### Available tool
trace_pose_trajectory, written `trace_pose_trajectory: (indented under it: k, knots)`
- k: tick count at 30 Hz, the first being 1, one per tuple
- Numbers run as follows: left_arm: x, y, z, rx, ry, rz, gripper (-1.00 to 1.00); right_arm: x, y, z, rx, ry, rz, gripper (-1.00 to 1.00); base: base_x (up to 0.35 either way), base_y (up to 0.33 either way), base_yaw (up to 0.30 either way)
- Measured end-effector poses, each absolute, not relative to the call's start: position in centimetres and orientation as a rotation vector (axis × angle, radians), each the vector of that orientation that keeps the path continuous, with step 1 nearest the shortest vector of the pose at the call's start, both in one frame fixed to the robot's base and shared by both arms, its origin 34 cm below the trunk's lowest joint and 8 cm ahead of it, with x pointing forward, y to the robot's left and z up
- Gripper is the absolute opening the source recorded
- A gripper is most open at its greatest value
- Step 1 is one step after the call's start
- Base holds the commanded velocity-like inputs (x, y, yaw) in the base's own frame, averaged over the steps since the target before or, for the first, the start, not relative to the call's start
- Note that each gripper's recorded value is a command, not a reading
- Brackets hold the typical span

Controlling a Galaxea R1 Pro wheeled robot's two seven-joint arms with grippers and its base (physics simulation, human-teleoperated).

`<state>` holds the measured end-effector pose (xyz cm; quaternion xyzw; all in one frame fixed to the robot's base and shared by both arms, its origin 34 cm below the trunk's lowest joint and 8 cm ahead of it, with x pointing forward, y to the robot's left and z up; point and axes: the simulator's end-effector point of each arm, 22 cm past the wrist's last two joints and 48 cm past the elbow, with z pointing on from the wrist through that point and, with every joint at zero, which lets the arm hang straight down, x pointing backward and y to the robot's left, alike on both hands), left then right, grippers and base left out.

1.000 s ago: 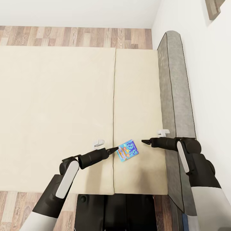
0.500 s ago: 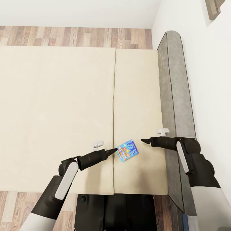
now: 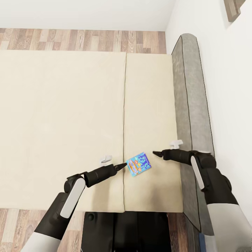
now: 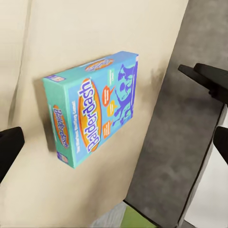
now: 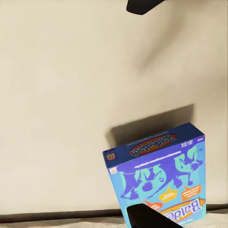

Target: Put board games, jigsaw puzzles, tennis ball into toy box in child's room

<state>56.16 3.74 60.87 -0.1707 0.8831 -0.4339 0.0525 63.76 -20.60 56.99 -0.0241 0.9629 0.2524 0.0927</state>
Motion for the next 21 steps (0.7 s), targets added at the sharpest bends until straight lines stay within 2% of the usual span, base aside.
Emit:
trace_pose_trajectory:
  k: [21]
  knots:
    - [56.1, 4.9, 60.4, -0.533, 2.637, -1.349, 1.0, 61.8, -19.7, 55.3, -0.068, 2.857, 0.845, 1.0, 0.0, 0.0, 0.0]
